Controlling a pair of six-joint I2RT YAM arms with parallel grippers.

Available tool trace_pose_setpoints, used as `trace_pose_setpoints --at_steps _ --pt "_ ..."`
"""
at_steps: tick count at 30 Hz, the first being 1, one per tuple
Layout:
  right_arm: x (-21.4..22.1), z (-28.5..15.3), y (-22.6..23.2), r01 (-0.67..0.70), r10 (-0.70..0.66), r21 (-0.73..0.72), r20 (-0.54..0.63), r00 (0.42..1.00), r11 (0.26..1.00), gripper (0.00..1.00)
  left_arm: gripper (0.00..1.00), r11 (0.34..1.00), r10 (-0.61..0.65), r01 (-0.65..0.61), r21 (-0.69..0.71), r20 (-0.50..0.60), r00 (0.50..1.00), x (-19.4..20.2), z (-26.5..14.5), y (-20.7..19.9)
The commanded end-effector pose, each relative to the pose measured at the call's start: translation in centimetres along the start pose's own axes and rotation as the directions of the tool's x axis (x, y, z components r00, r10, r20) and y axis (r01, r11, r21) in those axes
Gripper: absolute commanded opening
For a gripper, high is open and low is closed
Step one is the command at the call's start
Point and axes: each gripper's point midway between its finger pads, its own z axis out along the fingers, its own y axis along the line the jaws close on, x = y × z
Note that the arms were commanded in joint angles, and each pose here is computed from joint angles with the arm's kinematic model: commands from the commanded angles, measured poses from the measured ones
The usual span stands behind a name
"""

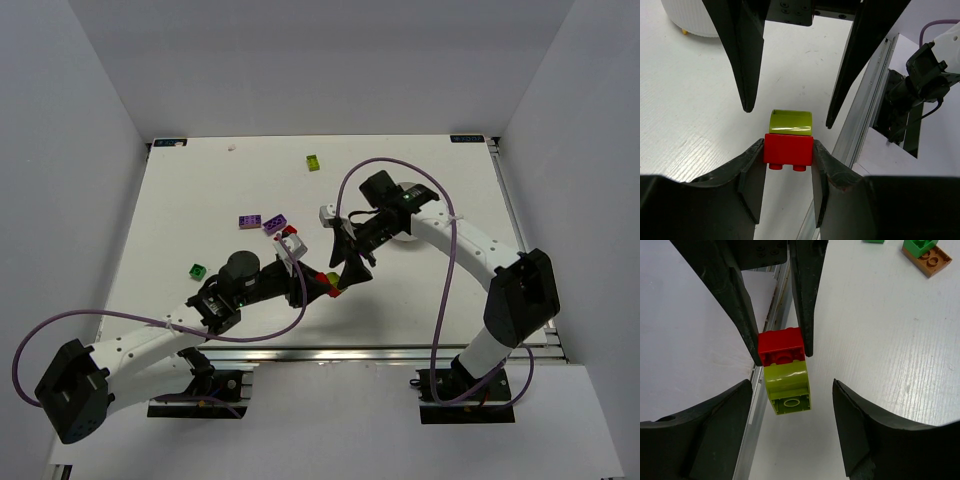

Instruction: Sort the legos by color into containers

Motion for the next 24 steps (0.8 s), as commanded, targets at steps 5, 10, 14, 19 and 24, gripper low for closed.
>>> trace_pose_setpoints --at_steps 5,10,14,19,24 --pt "-1.0 0.2 0.2 0.060 -0.059 -0.022 0.005 0.998 0.998 0.63 0.00 1.000 0.027 -0.028 0.015 0.056 0.998 -1.9 0.2 -0.5" --pt "-1.3 0.1 0.6 0.088 -0.087 -0.038 0.013 0.996 0.995 0.49 0.00 0.999 0.029 -0.030 0.014 0.053 0.998 -1.8 0.4 -0.4" --pt "-1.1 0.1 0.9 0.114 -0.113 -0.067 0.013 0.994 0.991 0.33 0.00 0.999 0.030 -0.031 0.014 0.047 0.998 -1.6 0.3 -0.4" --pt "-0.8 -0.1 1.2 0.098 -0.098 -0.093 0.001 0.995 0.991 0.04 0.00 0.999 0.033 -0.034 0.008 0.041 0.999 -1.4 0.2 -0.3" --pt "-1.2 -2.2 -0.3 0.097 -0.096 -0.028 0.031 0.995 0.995 0.00 0.00 0.999 0.034 -0.034 0.000 0.040 0.999 -1.0 -0.2 -0.2"
